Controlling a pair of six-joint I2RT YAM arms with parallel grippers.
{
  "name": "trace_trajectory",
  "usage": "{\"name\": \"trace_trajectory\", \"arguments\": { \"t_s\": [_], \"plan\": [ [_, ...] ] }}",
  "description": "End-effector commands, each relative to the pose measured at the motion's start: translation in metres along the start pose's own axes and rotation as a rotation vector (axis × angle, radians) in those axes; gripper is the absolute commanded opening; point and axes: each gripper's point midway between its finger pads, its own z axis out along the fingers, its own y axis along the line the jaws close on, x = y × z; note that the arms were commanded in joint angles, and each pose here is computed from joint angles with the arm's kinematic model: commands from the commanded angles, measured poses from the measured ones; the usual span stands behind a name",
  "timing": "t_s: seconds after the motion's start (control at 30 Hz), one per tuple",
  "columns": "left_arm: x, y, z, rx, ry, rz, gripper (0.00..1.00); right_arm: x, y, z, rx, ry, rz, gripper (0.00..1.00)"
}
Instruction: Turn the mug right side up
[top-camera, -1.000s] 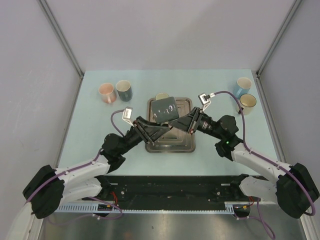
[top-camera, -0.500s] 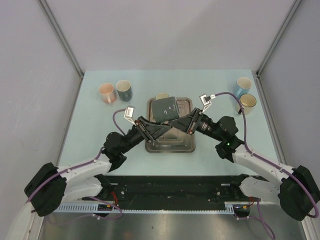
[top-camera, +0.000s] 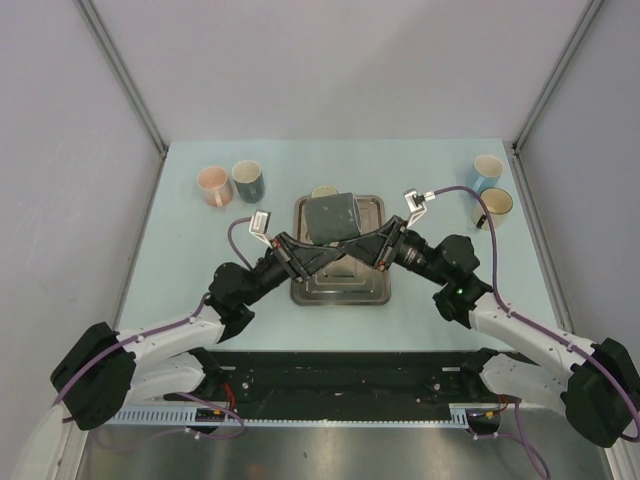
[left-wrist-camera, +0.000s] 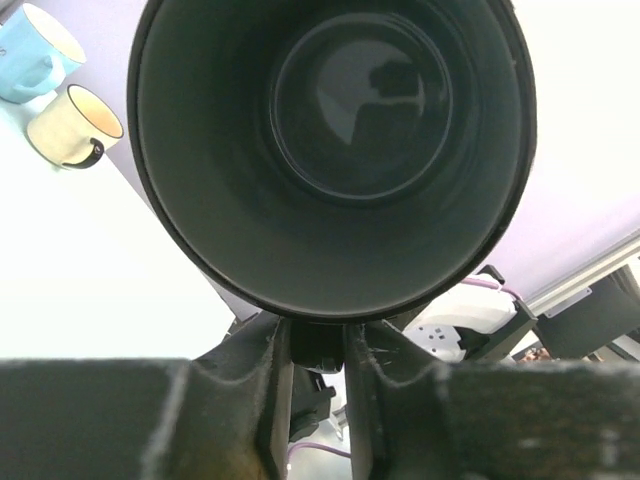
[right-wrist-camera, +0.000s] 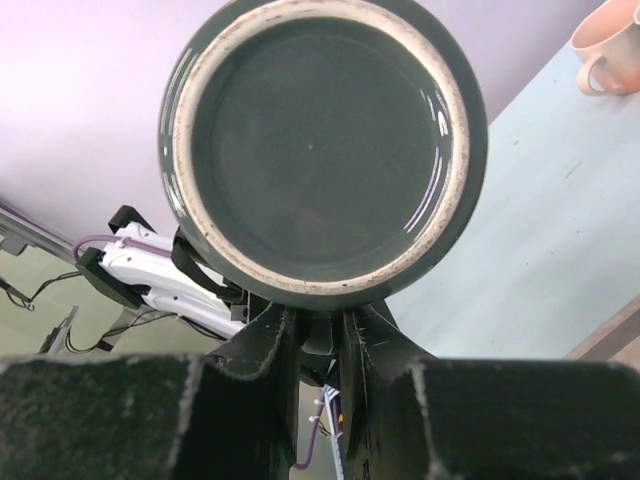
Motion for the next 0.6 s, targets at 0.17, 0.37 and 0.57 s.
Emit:
{"name": "trace_trajectory", "arguments": {
  "t_s": [0.17,0.37,0.57],
  "plan": [
    [-0.031,-0.053,0.01,0.166,-0.097,0.027,0.0,0.005,0.014,0.0,-0.029,0.028,-0.071,0.0],
    [-0.026,-0.051,0.011,0.147,-0.059,0.086,0.0,0.008,0.01,-0.002,0.01,0.046,-0.09,0.0],
    [-0.026,-0.041,0.007,0.095,-0.069,0.127,0.0,0.003,0.014,-0.004,0.016,0.044,-0.109,0.2]
  ]
}}
